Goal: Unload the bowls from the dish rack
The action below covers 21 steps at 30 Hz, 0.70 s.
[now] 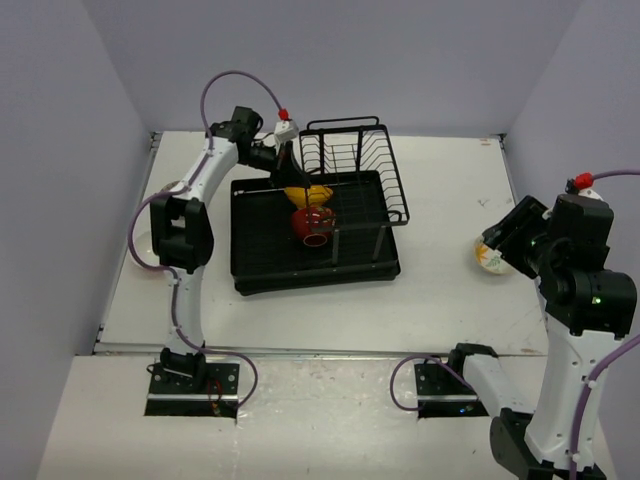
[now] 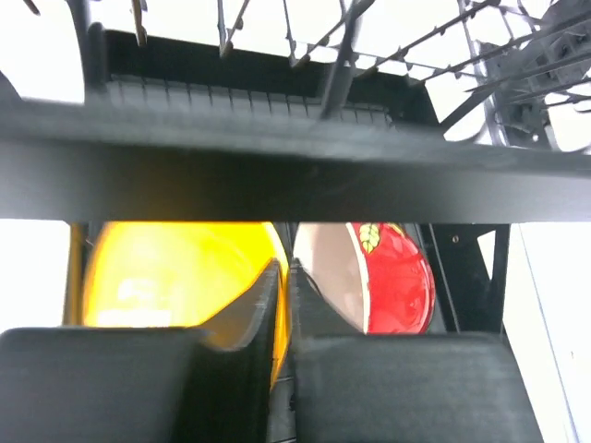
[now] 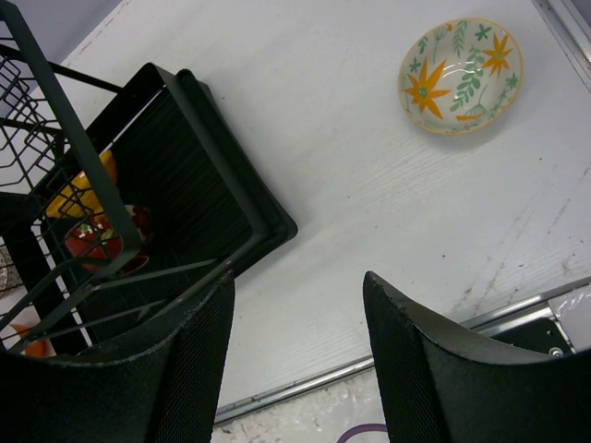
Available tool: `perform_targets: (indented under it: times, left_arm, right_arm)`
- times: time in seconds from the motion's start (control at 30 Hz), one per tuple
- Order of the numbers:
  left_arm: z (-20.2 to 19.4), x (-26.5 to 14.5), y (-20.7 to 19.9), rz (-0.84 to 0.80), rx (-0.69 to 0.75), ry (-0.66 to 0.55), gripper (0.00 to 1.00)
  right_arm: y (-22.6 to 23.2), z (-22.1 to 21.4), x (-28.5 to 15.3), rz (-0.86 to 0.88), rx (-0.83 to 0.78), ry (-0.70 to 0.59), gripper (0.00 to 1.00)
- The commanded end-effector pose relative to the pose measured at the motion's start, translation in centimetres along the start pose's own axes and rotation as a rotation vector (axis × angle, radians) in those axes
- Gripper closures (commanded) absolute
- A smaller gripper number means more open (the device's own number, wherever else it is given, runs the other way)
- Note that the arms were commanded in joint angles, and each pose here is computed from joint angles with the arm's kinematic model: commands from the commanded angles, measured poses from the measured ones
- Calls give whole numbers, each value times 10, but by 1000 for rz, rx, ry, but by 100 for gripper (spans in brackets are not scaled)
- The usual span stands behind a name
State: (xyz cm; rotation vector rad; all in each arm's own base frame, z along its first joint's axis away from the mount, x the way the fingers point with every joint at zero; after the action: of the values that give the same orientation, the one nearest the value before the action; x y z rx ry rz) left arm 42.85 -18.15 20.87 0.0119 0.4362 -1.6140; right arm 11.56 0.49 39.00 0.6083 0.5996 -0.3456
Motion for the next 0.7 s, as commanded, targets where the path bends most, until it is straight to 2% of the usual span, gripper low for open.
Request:
perform_targets:
  times: [0.0, 0.33, 0.47, 0.53, 0.57, 0.6, 0.63, 0.67]
  left_arm:
    - [30, -12, -9, -29, 98, -77, 100]
    - [26, -11, -18, -39, 114, -52, 100]
    - [25, -20, -16, 44, 121, 17, 100]
    - [9, -26, 3, 171, 118, 44, 100]
    - [15, -33, 7, 259, 119, 45, 95]
    - [2, -35, 9, 284, 97, 71, 91]
    - [-1, -36, 10, 328, 40, 85, 83]
    - [-4, -40, 19, 396, 35, 109, 71]
  right_arm:
    - [-5, -3, -7, -42, -32, 39, 41]
    - [-4, -5, -1, -35, -30, 48, 41]
    - [-5, -4, -1, -39, -33, 47, 41]
    - [-6, -6, -2, -37, -35, 48, 41]
    - [-6, -8, -1, -36, -33, 52, 41]
    - [-7, -9, -1, -34, -32, 49, 41]
    - [-8, -11, 0, -34, -30, 52, 41]
    - [-9, -12, 1, -36, -30, 55, 41]
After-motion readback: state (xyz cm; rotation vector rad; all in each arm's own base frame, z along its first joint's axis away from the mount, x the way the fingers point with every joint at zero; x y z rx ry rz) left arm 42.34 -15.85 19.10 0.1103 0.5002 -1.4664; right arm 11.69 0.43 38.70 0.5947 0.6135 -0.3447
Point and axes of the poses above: each gripper's point midway between its finger pads, its own x axis out along the fingers, its own y axis along the line the jaws close on, z = x × y, the point moved 8 cm from there along -x, back along the fingers, and after that the axes turned 3 degrees about x, right-handed, at the moved point
